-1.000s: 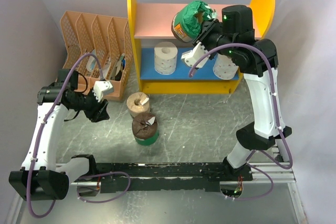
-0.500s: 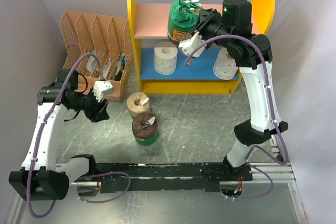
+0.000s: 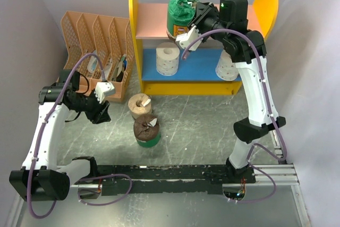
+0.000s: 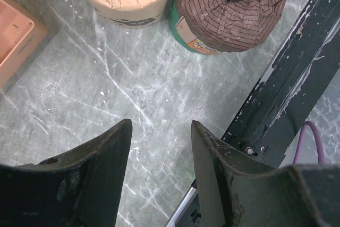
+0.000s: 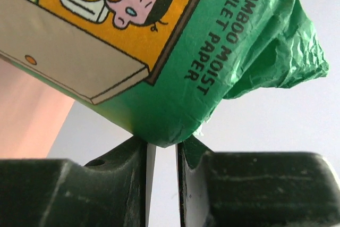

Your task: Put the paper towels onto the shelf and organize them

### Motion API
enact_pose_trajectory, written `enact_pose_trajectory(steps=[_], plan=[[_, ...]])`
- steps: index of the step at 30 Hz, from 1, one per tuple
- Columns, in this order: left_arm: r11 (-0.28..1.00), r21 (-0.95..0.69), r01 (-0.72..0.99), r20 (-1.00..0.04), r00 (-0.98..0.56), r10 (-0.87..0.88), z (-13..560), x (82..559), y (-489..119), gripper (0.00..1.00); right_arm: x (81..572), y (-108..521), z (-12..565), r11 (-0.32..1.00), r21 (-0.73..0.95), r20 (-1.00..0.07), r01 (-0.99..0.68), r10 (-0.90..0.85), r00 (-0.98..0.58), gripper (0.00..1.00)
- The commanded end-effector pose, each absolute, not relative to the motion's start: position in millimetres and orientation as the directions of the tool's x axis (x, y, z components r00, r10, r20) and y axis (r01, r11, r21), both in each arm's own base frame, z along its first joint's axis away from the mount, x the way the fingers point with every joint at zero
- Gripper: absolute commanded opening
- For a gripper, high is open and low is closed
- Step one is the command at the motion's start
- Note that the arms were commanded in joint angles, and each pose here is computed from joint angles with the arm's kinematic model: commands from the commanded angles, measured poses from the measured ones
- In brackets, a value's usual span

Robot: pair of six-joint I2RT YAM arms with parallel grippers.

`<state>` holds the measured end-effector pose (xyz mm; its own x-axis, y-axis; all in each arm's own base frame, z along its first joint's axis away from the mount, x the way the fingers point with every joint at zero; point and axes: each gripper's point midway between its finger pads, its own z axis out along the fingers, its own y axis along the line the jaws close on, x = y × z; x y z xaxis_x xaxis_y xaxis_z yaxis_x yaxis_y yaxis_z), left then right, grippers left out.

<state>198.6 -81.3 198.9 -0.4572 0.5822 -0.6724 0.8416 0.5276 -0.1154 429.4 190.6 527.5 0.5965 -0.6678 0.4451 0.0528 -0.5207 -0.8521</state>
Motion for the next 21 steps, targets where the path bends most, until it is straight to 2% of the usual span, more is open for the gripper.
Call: enact_pose_trajectory(steps=[1, 7, 16, 17, 18, 19, 21], plan=[[0.505, -0.106, 0.857, -0.686, -0.43, 0.586, 206.7, 201.1, -82.8, 0.6, 440.1, 211.7, 550.9, -0.712, -0.611, 0.762, 0.345, -0.412, 0.499, 0.22], [0.508, -0.107, 0.854, -0.683, -0.435, 0.587, 203.0, 201.1, -82.3, 0.6, 455.5, 216.5, 551.5, -0.669, -0.648, 0.741, 0.363, -0.446, 0.501, 0.34], [0.512, -0.108, 0.852, -0.686, -0.437, 0.582, 203.9, 203.9, -82.6, 0.6, 473.4, 224.1, 561.6, -0.56, -0.715, 0.694, 0.418, -0.499, 0.519, 0.41], [0.512, -0.11, 0.852, -0.687, -0.437, 0.581, 204.0, 204.0, -83.1, 0.6, 473.7, 227.5, 562.6, -0.53, -0.734, 0.676, 0.424, -0.51, 0.533, 0.47], [0.512, -0.111, 0.852, -0.689, -0.438, 0.578, 204.7, 204.3, -83.5, 0.6, 472.6, 230.0, 565.3, -0.497, -0.755, 0.654, 0.428, -0.522, 0.548, 0.62], [0.512, -0.112, 0.851, -0.69, -0.438, 0.576, 205.3, 204.6, -83.9, 0.6, 471.1, 232.2, 568.3, -0.465, -0.773, 0.634, 0.432, -0.532, 0.562, 0.71], [0.513, -0.115, 0.851, -0.693, -0.438, 0.572, 206.6, 204.6, -84.6, 0.6, 469.1, 236.0, 570.3, -0.431, -0.791, 0.612, 0.435, -0.536, 0.581, 0.77]])
